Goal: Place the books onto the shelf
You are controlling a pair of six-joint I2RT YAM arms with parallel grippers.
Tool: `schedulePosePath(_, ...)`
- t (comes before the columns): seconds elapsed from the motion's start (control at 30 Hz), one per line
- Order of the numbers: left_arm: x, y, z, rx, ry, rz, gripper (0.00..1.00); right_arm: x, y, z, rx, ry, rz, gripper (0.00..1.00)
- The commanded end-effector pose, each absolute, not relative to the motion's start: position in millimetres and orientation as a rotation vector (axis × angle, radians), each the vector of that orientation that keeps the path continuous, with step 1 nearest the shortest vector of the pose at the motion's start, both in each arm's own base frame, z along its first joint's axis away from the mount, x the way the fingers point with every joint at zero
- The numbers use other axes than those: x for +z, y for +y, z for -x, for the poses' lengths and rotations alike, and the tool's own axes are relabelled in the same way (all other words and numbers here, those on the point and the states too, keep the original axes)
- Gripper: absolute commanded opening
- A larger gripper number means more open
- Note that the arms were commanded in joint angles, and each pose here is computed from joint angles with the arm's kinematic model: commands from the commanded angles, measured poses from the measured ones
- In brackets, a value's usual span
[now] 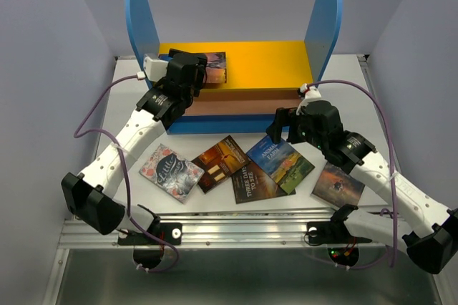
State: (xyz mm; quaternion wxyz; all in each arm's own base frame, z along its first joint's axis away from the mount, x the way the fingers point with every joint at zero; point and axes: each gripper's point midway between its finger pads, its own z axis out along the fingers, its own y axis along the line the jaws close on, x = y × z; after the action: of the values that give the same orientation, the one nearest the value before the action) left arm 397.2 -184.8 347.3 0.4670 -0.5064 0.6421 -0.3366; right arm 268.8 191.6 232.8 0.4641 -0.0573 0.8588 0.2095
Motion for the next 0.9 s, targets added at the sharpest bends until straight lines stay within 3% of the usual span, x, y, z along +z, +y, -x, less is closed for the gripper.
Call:
schedulePosePath(0.0,398.2,-180.3,-398.3,-0.947,1.516,1.164,0.8,259.0,197.1,-274.5,0.554,2.037,0.154,1.0)
schedulePosePath(0.2,394.7,-173.2,-399.4,-0.883,1.621,1.181,0.99,260.3,198.3,-273.3,0.565,2.034,0.159,1.0)
schedulePosePath(0.6,373.4,-176.4,-384.9,-0.856,1.73,1.262,0.99,249.7,208.4,-272.3,0.597,2.076,0.195,1.0)
schedulePosePath(0.87,392.7,-169.8,-364.8,-0.887,1.689,1.267,0.99,255.9,210.9,-271.3,0.617,2.063,0.205,1.0)
